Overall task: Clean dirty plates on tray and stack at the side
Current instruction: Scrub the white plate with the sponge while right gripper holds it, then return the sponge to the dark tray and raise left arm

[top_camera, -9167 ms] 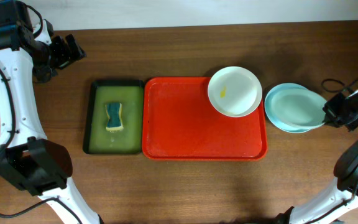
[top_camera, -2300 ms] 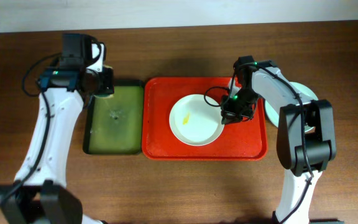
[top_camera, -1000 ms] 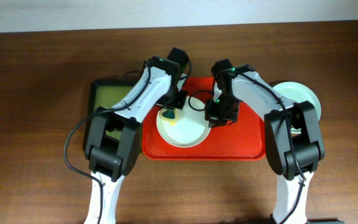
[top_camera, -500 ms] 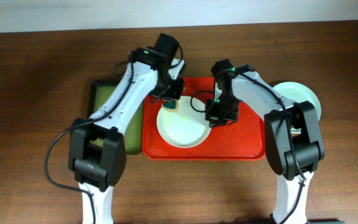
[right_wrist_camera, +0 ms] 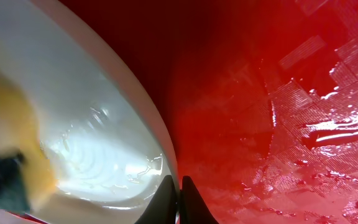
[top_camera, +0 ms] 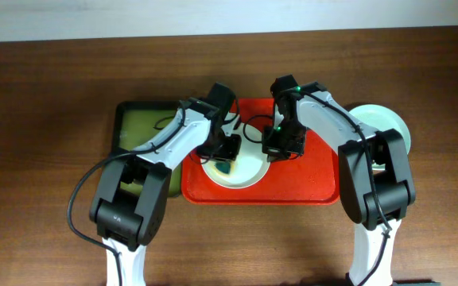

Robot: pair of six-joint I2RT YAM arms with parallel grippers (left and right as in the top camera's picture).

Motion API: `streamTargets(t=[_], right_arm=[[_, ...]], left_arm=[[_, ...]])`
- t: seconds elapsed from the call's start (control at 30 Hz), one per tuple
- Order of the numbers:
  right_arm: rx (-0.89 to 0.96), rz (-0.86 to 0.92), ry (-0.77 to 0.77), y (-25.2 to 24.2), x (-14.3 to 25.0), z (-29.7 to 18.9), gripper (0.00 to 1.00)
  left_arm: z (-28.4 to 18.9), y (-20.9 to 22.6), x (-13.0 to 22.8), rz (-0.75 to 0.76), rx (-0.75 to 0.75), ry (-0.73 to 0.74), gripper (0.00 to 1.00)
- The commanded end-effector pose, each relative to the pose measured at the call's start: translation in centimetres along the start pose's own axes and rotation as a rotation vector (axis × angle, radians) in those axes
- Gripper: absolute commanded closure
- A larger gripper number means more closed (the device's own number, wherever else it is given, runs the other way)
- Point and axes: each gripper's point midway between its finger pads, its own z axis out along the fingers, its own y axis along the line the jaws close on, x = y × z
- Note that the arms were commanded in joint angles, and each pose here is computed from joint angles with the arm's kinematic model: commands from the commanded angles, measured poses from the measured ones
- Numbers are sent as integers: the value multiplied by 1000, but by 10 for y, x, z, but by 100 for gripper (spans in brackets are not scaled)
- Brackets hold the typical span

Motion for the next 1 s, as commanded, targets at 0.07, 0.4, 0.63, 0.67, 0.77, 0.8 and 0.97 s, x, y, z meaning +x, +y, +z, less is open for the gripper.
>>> streamTargets(t=[0.07,0.4,0.63,0.67,0.77,0.8,0.97], right_arm=[[35,-17,-18,-4,-1,0,96],[32,-19,-23,-3,-3,0,96],[32,-19,-24,-3,-3,0,96],[32,-19,-24,-3,-3,0,96],[32,-19,-24,-3,-3,0,96],[32,-19,-24,-3,-3,0,96],[33,-18,-22,-4,-2,0,93]], left_arm=[[-59,-4,-46,25,7,-111,100],[-14,44,-23,-8,-298,-95,100],[15,-19,-3,22,107,-31,100],[13,-37,-1,40,212,-20,100],[6,-52,-2,45,306,-16,100],[4,-48,-7,44,292,-30,100],[-57,13,-42,17,-7,-91,100]])
